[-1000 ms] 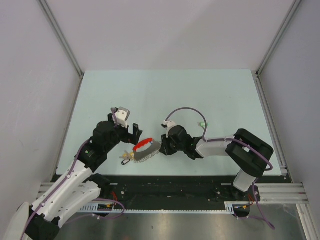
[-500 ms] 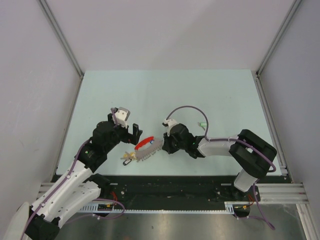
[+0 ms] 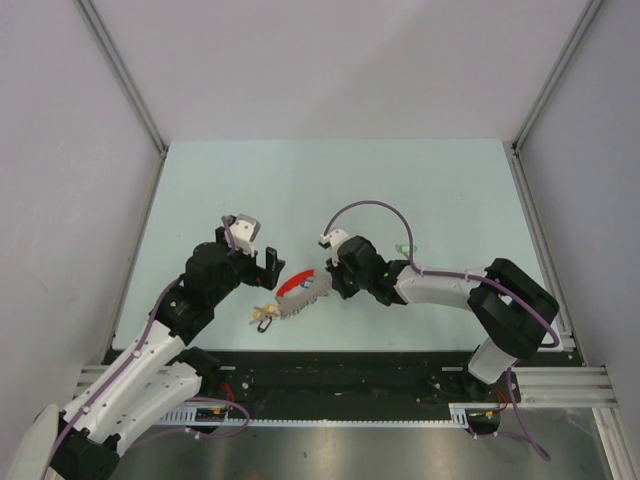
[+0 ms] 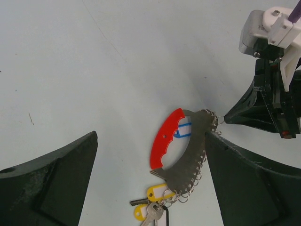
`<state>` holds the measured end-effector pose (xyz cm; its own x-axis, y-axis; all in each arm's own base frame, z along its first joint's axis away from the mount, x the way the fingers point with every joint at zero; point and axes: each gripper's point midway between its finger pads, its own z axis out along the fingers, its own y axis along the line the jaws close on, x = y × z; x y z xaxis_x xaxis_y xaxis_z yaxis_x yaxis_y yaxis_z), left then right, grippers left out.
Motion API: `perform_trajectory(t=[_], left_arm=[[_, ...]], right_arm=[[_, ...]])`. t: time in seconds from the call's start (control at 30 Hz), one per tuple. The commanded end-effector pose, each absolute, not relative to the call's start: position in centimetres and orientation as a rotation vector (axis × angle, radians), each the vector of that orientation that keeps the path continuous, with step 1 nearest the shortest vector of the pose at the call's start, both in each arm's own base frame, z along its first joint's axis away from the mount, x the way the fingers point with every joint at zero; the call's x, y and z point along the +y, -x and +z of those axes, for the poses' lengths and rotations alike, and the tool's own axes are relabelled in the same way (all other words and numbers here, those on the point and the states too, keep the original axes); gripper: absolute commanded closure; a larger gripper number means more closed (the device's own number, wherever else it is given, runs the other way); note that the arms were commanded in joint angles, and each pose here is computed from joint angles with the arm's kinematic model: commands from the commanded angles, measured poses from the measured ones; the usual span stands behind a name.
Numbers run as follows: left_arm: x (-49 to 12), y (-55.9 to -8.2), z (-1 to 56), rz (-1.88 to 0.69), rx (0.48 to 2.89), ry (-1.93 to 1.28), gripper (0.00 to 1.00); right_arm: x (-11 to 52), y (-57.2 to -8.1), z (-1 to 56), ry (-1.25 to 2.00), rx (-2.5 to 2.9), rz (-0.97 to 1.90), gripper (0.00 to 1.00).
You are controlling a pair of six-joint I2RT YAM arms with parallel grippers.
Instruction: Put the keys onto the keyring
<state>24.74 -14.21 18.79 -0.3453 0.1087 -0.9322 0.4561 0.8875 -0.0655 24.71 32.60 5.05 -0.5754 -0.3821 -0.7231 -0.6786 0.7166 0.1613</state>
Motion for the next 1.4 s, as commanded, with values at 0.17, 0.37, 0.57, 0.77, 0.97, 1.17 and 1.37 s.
perform_trajectory(t=[0.17, 0.37, 0.57, 0.77, 0.97, 1.17, 1.37], left_arm=[[-14.3, -24.7, 19.3, -0.388, 1.898, -0.423, 0.00], [-14.3, -24.8, 19.5, -0.389, 1.894, -0.419, 0.00], [-14.3, -24.7, 19.4, -0.391, 1.894, -0.420, 0.00], [-14.7, -24.5, 19.4, -0.415, 1.893, -0.438, 0.00], [-14.8, -24.4, 19.3, -0.419, 1.898, -0.440, 0.00], [-14.9, -24.4, 19.1, -0.423, 1.903, -0.445, 0.00], [-14.8, -24.4, 18.9, -0.419, 1.909, -0.447, 0.00]], right_arm=[[32.1, -24.6, 7.4, 0.828, 2.228, 0.500, 0.94], [32.7, -23.9, 10.1, 0.782, 2.201, 0.630, 0.80], [32.2, -24.4, 10.1, 0.675, 2.212, 0.737, 0.79], [31.6, -24.6, 8.4, 0.637, 2.197, 0.799, 0.76], [31.4, -25.0, 6.6, 0.589, 2.185, 0.950, 0.75], [31.9, -25.2, 4.8, 0.597, 2.187, 0.994, 0.73], [32.2, -25.0, 3.7, 0.618, 2.192, 1.028, 0.69]])
